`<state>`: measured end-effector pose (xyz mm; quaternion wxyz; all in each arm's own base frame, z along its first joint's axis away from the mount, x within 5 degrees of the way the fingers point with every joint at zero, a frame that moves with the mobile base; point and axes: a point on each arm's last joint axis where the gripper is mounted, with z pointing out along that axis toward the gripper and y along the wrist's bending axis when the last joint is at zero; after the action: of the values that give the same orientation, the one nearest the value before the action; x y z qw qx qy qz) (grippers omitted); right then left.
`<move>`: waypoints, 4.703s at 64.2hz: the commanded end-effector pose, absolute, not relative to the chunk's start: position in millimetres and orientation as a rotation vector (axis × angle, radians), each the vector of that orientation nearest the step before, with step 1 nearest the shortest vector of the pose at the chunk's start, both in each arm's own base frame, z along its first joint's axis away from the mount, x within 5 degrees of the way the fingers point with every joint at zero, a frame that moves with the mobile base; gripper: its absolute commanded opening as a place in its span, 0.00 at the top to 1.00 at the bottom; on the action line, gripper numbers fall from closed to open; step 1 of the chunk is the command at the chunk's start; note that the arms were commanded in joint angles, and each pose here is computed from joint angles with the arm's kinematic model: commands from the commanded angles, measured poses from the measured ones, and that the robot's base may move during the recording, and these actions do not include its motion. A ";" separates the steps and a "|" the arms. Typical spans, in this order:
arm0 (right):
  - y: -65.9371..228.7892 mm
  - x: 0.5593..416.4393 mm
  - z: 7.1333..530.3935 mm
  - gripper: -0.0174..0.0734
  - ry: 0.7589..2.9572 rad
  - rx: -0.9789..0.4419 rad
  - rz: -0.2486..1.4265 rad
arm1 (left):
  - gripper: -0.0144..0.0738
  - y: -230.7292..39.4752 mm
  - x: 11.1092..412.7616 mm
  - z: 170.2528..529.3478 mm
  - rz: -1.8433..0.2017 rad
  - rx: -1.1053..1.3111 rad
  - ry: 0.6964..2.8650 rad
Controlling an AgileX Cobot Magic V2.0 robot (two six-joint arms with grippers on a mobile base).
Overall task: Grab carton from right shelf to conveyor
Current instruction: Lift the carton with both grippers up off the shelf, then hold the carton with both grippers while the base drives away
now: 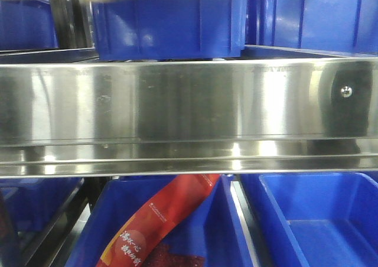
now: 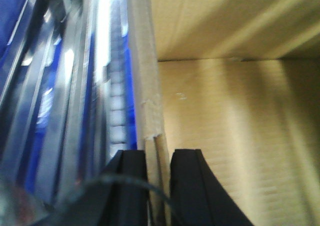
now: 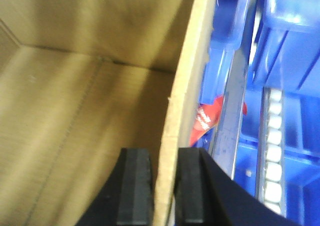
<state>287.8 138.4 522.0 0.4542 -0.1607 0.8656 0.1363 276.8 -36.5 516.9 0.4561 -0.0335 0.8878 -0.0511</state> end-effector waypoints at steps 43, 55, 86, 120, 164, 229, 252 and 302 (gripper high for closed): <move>94.2 210.1 509.4 0.87 2.176 -0.401 0.248 | 0.85 -90.0 217.9 508.4 -0.185 0.108 2.193; 94.2 210.1 509.4 0.87 2.176 -0.401 0.248 | 0.85 -89.7 218.0 508.5 -0.180 0.108 2.192; 94.4 210.0 509.4 0.87 2.176 -0.401 0.250 | 0.85 -89.5 218.1 508.5 -0.178 0.107 2.192; 94.4 210.0 509.4 0.87 2.176 -0.401 0.250 | 0.85 -89.5 218.1 508.5 -0.178 0.107 2.192; 94.4 210.0 509.4 0.87 2.176 -0.401 0.250 | 0.85 -89.5 218.1 508.5 -0.178 0.107 2.192; 95.4 212.2 508.0 0.87 2.182 -0.402 0.248 | 0.85 -89.2 218.2 508.6 -0.174 0.107 2.190; 95.4 212.2 508.0 0.87 2.182 -0.402 0.248 | 0.85 -89.2 218.2 508.6 -0.174 0.107 2.190; 95.4 212.2 508.0 0.87 2.182 -0.402 0.248 | 0.85 -89.0 218.3 508.6 -0.171 0.106 2.190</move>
<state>214.1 98.6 501.5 0.4137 -0.1595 0.8901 0.1053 222.0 -90.6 501.4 0.4321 0.0380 0.8985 -0.0669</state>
